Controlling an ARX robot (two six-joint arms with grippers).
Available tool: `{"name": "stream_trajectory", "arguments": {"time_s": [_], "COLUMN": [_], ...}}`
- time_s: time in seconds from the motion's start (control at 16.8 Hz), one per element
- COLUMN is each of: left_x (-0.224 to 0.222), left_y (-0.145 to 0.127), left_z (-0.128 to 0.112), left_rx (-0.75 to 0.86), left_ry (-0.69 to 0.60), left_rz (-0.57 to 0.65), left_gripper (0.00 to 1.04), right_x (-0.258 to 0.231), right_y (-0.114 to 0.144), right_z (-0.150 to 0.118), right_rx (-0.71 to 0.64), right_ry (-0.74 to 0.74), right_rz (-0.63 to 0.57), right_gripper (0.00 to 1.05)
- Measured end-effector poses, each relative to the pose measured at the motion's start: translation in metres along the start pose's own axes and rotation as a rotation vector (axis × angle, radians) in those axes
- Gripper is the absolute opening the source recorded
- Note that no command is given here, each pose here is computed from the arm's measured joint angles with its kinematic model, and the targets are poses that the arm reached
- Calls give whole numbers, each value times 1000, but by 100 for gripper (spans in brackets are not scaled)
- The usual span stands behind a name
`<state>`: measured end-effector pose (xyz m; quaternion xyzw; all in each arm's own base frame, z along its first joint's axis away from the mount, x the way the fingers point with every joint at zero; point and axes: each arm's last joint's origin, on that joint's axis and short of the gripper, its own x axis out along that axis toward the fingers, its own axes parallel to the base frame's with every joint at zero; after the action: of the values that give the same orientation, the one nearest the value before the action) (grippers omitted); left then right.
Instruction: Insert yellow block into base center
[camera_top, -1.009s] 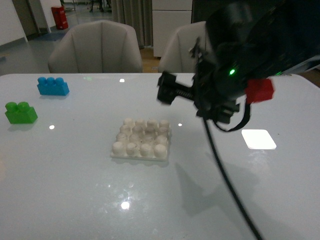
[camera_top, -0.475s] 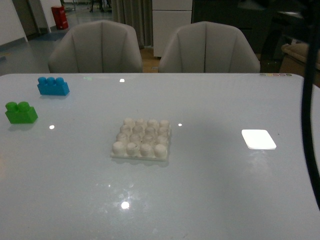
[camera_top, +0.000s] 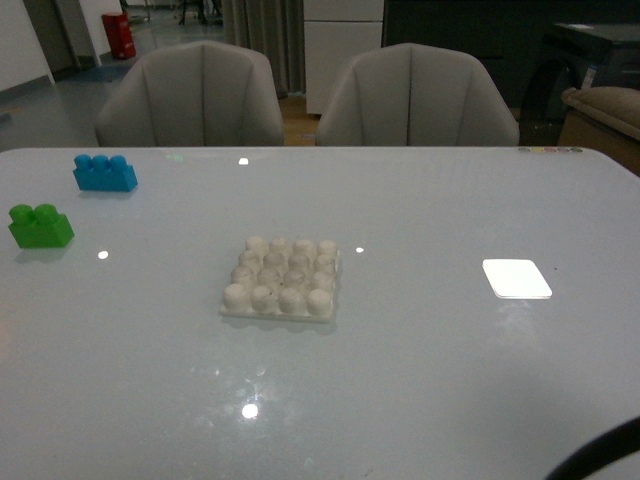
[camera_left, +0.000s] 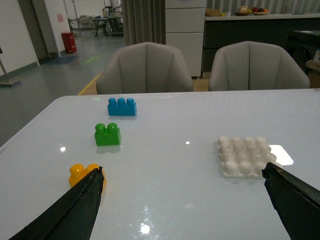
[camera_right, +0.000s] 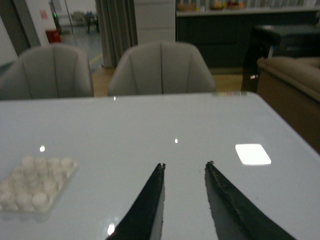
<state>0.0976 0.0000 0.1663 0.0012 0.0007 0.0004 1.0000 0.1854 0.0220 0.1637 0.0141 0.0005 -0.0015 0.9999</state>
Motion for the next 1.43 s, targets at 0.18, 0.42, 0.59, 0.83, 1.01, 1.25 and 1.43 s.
{"name": "stream_trajectory", "arguments": {"time_s": [0.18,0.42,0.59,0.83,1.01,1.25,1.43], "left_x": [0,0,0,0,0,0,0], "left_y": [0,0,0,0,0,0,0], "left_z": [0,0,0,0,0,0,0], "left_rx": [0,0,0,0,0,0,0], "left_ry": [0,0,0,0,0,0,0], "left_rz": [0,0,-1,0,-1,-1,-1], "left_gripper": [98,98,98,98,98,98,98], "right_x": [-19,-35,-43,-48,-56,-65,-70], "right_y": [-9,-24,-22,-22,-22,-22,-22], "right_z": [-5,0,0,2,5,7,7], "right_rx": [-24,-22,-22,-22,-22,-22,-22], "right_ry": [36,10,12,2,-6,-16,-13], "right_rz": [-4,-15,-1,0,0,1,1], "right_gripper": [2,2,2,2,2,2,2]}}
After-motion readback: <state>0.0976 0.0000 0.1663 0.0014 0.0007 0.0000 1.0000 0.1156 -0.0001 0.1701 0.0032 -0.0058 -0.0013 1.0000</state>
